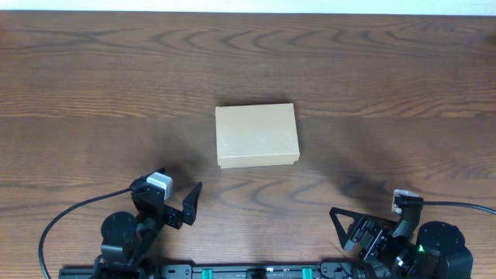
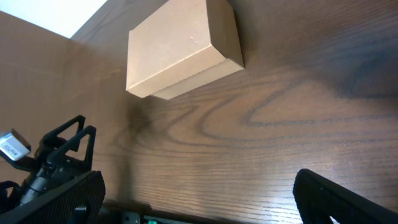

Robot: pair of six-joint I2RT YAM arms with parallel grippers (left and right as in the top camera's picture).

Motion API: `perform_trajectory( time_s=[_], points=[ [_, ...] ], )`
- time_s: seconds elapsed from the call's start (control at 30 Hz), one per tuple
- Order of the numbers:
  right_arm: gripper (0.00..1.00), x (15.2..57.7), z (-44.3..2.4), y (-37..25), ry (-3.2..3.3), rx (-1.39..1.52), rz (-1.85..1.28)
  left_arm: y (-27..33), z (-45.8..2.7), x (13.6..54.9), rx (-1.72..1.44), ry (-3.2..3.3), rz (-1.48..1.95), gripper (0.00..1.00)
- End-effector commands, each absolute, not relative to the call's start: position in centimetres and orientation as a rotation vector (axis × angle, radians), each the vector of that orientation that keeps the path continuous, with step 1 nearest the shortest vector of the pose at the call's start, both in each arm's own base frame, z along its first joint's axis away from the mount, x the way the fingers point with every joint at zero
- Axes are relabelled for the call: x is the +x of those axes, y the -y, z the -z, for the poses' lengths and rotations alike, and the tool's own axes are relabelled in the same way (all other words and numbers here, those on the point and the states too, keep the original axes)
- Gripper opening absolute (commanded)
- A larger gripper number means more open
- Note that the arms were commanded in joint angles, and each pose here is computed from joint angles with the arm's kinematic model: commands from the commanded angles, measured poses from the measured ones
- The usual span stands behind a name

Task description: Pack container

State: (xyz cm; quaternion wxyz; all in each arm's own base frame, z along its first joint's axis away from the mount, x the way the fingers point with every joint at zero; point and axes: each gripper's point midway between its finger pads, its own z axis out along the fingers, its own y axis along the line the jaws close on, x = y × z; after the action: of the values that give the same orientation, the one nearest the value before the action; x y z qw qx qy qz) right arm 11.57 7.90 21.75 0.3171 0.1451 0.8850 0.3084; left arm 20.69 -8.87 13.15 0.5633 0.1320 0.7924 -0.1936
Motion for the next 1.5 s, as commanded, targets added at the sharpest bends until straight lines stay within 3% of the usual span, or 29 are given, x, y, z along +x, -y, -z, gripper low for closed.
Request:
perform_trajectory(
  time_s=[0.0,0.63,0.77,0.93,1.13,1.47],
  points=[
    [0.99,11.4,-21.8,-8.0,-2.328,0.381,-0.824,9.1,-12.3,20.6,0.323,-1.875,0.471,0.95],
    [0.99,11.3,-21.7,-8.0,-2.333,0.382,-0.822,9.1,-12.3,20.6,0.322,-1.876,0.471,0.95],
    [0.99,12.3,-21.6,-6.2,-2.285,0.343,-0.659,9.1,-12.3,20.6,0.322,-1.876,0.471,0.95],
    [0.99,14.7,-21.9,-7.6,-2.127,-0.085,-0.54,9.1,-12.3,20.6,0.322,-1.876,0.471,0.95],
    [0.99,16.3,-18.2,-9.5,-1.999,-0.356,-0.47,9.1,-12.3,20.6,0.322,-1.876,0.471,0.95],
    [0.99,17.6,-11.3,-10.0,-2.035,-0.427,-0.415,9.1,-12.3,20.6,0.322,-1.876,0.471,0.95]
  ],
)
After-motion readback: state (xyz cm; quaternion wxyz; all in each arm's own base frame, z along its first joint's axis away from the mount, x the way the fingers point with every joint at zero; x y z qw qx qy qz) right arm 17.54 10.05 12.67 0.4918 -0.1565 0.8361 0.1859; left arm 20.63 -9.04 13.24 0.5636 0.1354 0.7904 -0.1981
